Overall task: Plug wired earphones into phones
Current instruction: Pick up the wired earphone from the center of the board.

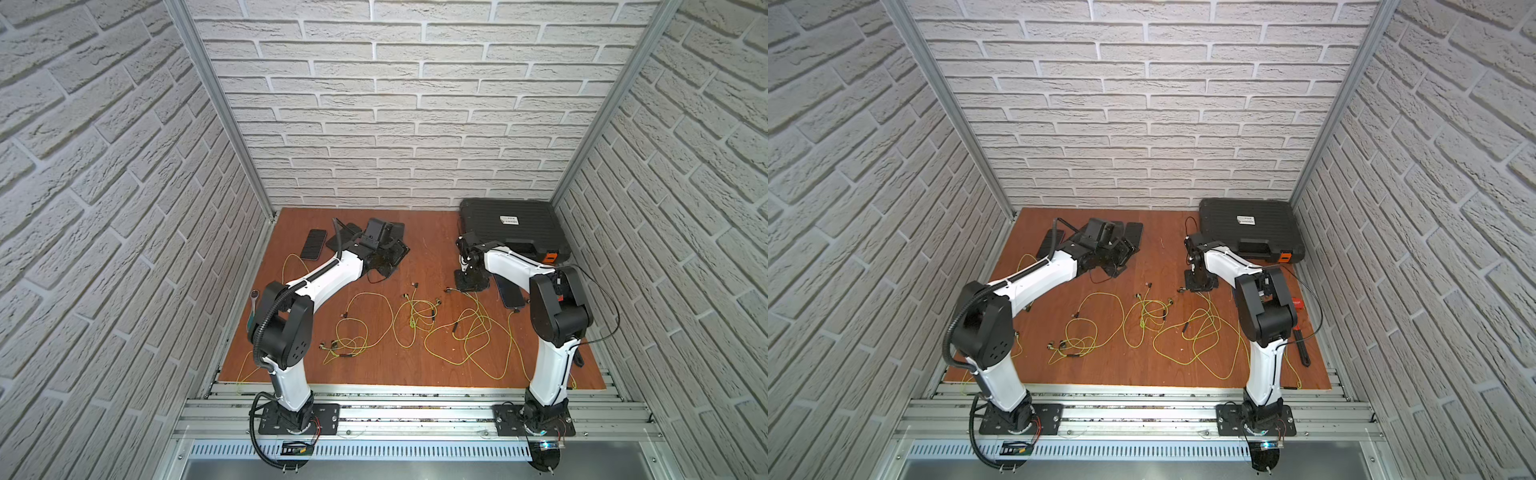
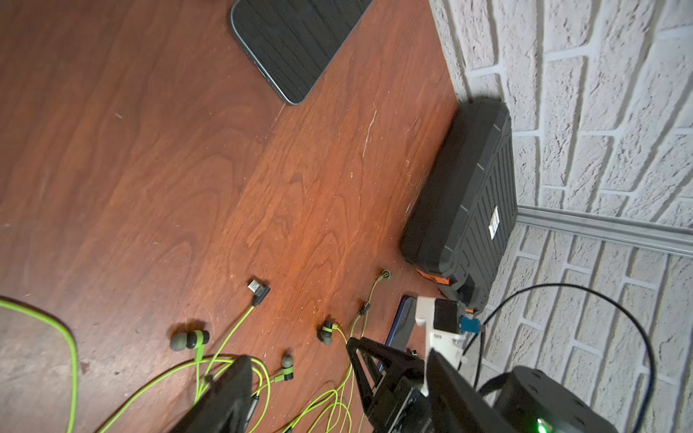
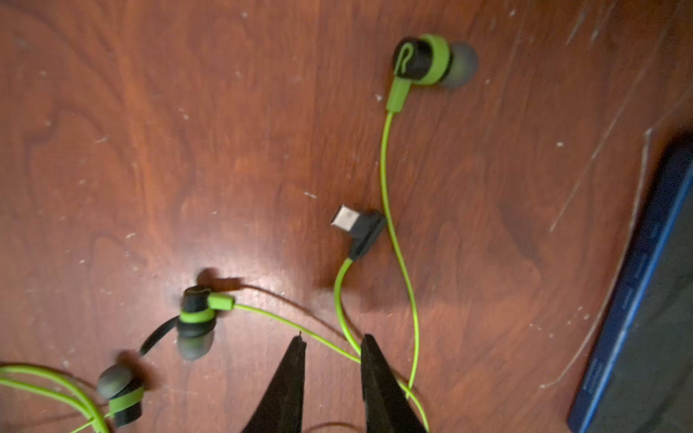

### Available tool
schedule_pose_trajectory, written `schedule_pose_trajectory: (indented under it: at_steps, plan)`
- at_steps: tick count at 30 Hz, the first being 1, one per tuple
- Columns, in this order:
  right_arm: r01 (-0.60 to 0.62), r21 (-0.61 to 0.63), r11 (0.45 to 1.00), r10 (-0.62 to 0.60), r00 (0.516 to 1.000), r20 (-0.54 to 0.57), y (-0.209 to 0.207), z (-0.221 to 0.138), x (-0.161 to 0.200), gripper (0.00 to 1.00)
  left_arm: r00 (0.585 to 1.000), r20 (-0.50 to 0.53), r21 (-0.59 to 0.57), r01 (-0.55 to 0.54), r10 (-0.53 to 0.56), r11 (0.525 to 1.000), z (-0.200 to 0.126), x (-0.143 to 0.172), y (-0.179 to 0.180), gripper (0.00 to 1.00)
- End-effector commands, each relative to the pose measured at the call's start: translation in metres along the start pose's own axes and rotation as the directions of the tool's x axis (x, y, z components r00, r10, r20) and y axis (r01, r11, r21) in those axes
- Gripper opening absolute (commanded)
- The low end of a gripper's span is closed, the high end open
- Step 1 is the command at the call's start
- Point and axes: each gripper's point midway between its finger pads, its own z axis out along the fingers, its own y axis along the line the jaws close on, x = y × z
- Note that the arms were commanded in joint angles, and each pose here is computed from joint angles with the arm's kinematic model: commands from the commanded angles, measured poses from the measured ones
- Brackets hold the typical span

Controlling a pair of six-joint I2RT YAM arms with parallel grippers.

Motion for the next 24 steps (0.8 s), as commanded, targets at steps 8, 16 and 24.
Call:
schedule_pose_trajectory:
  at_steps: [8, 16, 24]
  plan:
    - [-0.018, 0.016, 1.000, 0.018, 1.000, 0.001, 0.001, 0.025, -0.009, 0.17, 0.998, 0.028, 0.026, -0.054, 0.053, 0.998, -0.011, -0.009, -0.005, 0.72]
    - [0.052, -0.024, 0.998, -0.050, 0.995, 0.085, 0.001, -0.023, -0.013, 0.06, 0.992, -0.028, 0.184, -0.114, 0.121, 0.976, 0.012, 0.003, -0.034, 0.54]
    - [0.174, -0.229, 0.958, -0.139, 0.977, 0.160, 0.035, -0.085, 0.006, 0.06, 0.976, -0.101, 0.279, -0.158, 0.193, 0.947, 0.044, 0.039, -0.048, 0.43]
